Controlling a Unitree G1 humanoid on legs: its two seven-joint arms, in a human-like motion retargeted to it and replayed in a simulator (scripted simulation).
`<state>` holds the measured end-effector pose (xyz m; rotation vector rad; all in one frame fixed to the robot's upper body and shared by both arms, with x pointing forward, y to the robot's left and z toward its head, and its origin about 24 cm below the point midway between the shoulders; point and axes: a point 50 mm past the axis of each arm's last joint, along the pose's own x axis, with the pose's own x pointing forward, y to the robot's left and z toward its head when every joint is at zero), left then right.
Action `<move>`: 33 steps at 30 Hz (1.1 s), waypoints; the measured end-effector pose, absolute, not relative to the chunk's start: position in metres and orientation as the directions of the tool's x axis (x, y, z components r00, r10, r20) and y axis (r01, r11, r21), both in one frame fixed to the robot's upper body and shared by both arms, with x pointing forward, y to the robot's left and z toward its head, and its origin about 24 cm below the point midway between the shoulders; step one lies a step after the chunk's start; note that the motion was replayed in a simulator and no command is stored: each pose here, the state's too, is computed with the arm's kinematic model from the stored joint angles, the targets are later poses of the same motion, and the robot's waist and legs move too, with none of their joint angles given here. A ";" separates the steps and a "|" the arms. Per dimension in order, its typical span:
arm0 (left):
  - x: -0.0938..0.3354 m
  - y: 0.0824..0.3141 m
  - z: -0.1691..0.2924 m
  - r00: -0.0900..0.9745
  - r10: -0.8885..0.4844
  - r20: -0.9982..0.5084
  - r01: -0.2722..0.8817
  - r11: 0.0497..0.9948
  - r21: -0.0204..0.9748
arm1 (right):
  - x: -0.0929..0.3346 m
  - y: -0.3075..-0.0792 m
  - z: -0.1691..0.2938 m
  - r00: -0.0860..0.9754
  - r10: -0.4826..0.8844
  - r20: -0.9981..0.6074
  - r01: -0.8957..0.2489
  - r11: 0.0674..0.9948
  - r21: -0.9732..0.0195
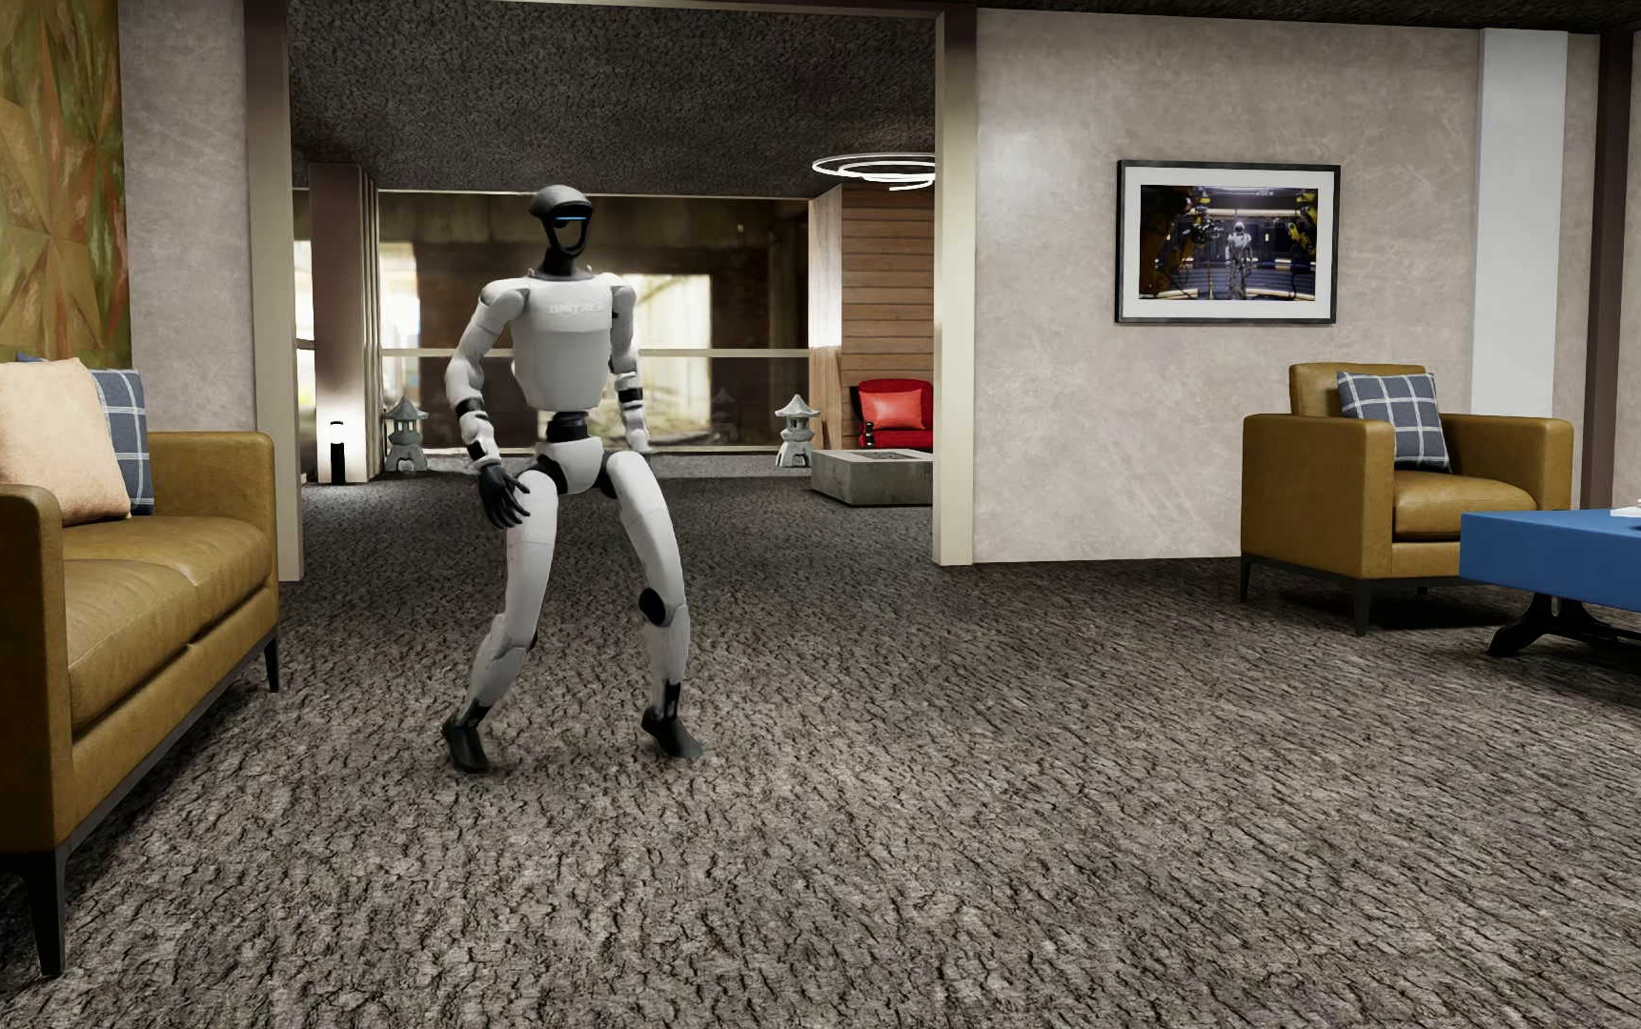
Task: Go to the dark blue coffeetable
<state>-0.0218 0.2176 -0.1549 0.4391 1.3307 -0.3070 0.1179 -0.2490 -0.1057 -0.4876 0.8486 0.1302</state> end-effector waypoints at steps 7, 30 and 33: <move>-0.045 0.204 -0.156 0.156 0.009 -0.988 0.445 0.892 0.078 | 0.094 -0.234 -0.112 0.630 -0.051 -0.775 -0.300 0.905 -0.303; 0.080 0.199 -0.145 0.447 -0.095 -0.889 0.606 0.763 0.223 | -0.029 -0.240 -0.158 0.143 -0.120 -0.982 -0.445 0.879 -0.172; 0.000 0.200 -0.158 0.257 -0.038 -0.966 0.540 0.834 0.111 | 0.042 -0.222 -0.145 0.426 -0.050 -0.903 -0.349 0.912 -0.215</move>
